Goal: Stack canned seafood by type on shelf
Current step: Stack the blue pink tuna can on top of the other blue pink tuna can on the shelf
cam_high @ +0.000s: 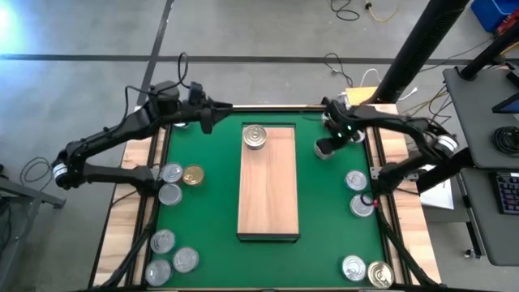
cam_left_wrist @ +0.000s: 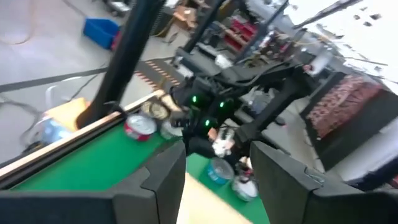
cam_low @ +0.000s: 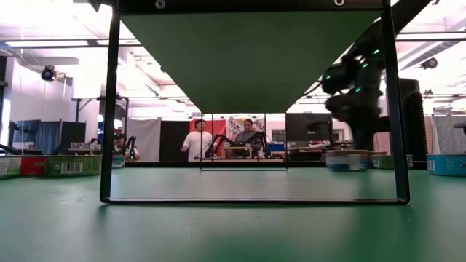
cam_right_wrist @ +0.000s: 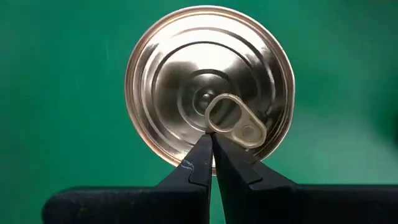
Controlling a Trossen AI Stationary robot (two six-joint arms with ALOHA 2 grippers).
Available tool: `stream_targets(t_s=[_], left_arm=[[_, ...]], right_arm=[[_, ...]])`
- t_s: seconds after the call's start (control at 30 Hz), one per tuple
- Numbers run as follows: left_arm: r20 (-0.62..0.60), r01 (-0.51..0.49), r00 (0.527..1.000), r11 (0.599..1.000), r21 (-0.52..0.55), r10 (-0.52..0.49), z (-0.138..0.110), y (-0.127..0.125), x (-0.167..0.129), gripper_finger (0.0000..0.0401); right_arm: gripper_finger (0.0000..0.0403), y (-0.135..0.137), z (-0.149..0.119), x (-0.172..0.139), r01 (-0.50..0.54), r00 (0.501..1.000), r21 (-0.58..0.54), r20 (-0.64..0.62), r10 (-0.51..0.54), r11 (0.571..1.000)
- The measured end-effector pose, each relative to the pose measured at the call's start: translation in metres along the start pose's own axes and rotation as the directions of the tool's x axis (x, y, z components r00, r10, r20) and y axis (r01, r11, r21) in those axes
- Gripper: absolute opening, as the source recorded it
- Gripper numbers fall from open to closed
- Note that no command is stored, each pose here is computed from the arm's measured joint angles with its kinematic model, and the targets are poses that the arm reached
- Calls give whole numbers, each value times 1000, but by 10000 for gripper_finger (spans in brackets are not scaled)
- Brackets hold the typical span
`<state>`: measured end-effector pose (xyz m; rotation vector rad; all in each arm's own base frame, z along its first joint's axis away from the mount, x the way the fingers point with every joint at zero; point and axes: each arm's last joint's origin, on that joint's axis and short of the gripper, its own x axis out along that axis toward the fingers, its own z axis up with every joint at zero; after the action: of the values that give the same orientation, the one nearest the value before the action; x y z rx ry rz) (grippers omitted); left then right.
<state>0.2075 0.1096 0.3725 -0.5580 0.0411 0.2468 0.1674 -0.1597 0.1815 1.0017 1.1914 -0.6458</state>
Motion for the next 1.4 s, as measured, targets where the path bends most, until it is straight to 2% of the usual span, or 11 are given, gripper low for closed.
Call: stream_targets(t_s=[0.13, 0.2, 0.27, 0.4, 0.57, 0.73, 0.97, 1.07, 1.2, 1.33, 1.4], left_arm=[[6, 71, 997, 997, 31, -71, -3, -13, 4, 165], [2, 88, 996, 995, 49, -88, -5, -17, 6, 165], [3, 95, 995, 993, 70, -96, -5, -18, 6, 164], [-5, 102, 995, 987, 124, -102, -5, -18, 6, 164], [-72, 207, 978, 962, 179, -197, -7, -21, 2, 164], [-185, 299, 944, 945, 135, -272, -12, -25, -13, 164], [-356, 240, 914, 967, 90, -193, -29, -25, -47, 164], [-402, 234, 898, 968, 95, -178, -34, -27, -59, 164], [-387, 274, 899, 952, 138, -203, -33, -33, -69, 164], [-342, 318, 908, 929, 189, -241, -29, -38, -70, 164], [-342, 332, 905, 923, 197, -253, -29, -40, -69, 164]], right_arm=[[12, 10, -31, -10, -135, 991, -28, -19, 134, 990], [12, 13, -41, -18, -148, 989, -30, -7, 148, 989], [12, 17, -45, -29, -155, 985, -55, 63, 158, 986], [12, 16, -47, -41, -33, 980, -21, 194, 37, 999], [12, 14, -44, -36, 124, 961, 43, 243, -131, 991], [12, 20, -40, -21, 208, 950, 121, 213, -230, 971], [12, 29, -40, 7, 267, 956, 181, 76, -284, 947], [12, 39, -46, 12, 240, 968, 208, 17, -249, 948], [12, 54, -59, 12, 127, 991, 282, -65, -113, 951], [12, 73, -63, -4, -13, 1000, 241, 4, 13, 970], [12, 76, -64, -13, -41, 999, 193, 36, 34, 980]])
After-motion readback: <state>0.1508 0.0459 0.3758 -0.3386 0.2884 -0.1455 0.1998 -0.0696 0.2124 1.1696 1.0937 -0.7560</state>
